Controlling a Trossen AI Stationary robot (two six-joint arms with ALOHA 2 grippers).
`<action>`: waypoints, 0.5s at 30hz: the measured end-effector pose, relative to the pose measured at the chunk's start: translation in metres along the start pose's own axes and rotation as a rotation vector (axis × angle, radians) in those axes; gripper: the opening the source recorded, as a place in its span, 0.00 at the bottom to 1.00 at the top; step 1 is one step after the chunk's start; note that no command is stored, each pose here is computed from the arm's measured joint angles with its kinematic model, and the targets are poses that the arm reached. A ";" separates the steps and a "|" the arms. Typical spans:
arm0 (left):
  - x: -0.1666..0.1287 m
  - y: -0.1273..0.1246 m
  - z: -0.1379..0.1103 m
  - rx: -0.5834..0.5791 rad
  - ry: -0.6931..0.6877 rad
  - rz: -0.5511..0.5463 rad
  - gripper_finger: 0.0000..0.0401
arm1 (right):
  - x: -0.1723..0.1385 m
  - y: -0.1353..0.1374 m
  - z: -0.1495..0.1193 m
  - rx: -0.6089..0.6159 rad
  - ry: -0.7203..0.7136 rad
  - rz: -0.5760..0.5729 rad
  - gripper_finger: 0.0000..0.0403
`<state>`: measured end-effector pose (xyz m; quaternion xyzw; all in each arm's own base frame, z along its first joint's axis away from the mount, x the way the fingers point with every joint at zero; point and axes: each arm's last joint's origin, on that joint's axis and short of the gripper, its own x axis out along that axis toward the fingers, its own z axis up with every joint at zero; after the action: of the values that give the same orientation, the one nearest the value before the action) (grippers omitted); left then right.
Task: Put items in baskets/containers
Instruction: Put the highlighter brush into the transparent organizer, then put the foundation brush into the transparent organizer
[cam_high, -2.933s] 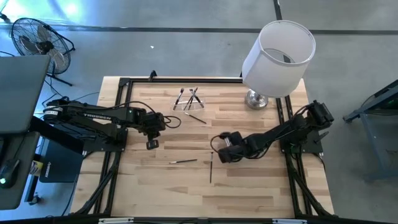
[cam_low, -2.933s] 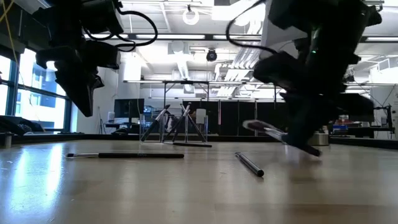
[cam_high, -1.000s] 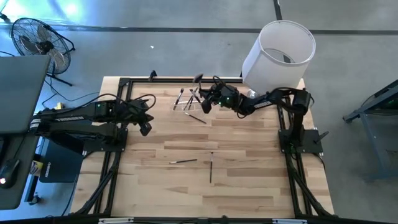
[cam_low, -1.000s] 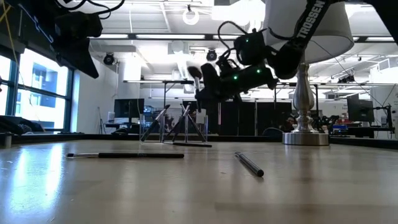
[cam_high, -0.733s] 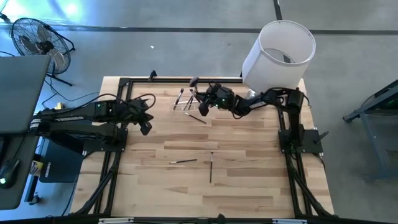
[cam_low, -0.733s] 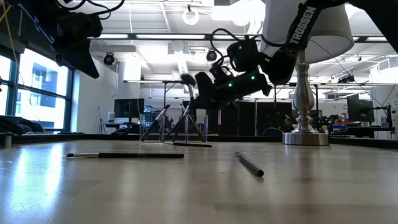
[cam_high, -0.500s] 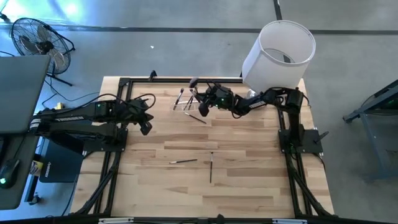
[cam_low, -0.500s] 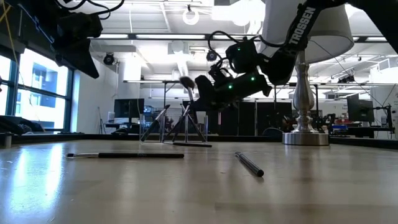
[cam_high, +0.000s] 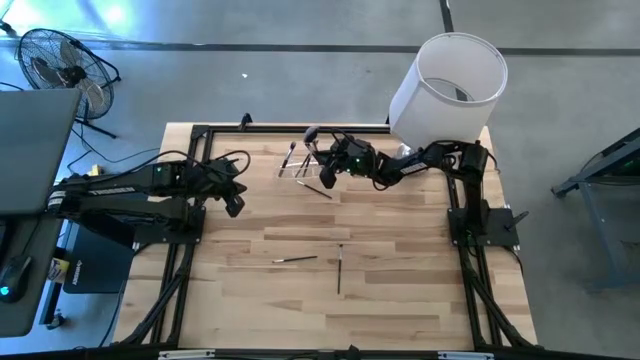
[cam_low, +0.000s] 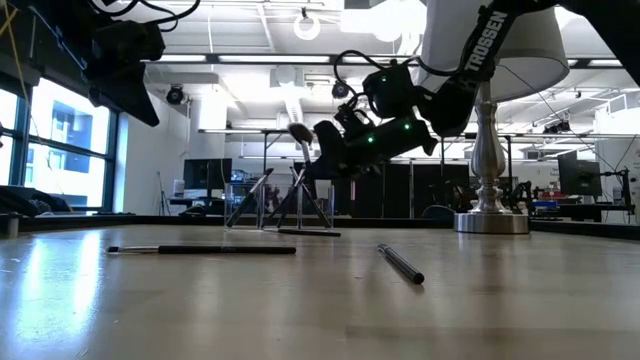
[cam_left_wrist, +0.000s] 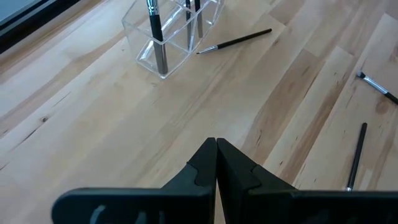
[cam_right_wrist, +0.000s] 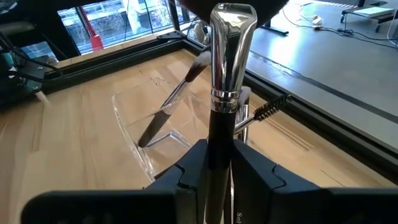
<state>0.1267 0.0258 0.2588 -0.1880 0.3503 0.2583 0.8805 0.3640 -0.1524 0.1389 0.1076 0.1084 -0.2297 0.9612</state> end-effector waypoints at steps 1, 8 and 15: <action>0.000 0.000 0.000 0.000 0.000 0.000 0.00 | 0.000 0.000 0.000 0.000 0.000 0.000 0.15; 0.000 0.000 0.000 0.002 -0.001 0.003 0.00 | 0.000 0.000 -0.001 0.002 0.009 0.003 0.15; 0.000 0.000 0.000 0.002 -0.001 0.003 0.00 | 0.000 -0.001 -0.005 0.016 0.055 -0.005 0.18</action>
<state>0.1266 0.0259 0.2587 -0.1868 0.3505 0.2593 0.8804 0.3626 -0.1516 0.1339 0.1215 0.1329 -0.2302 0.9563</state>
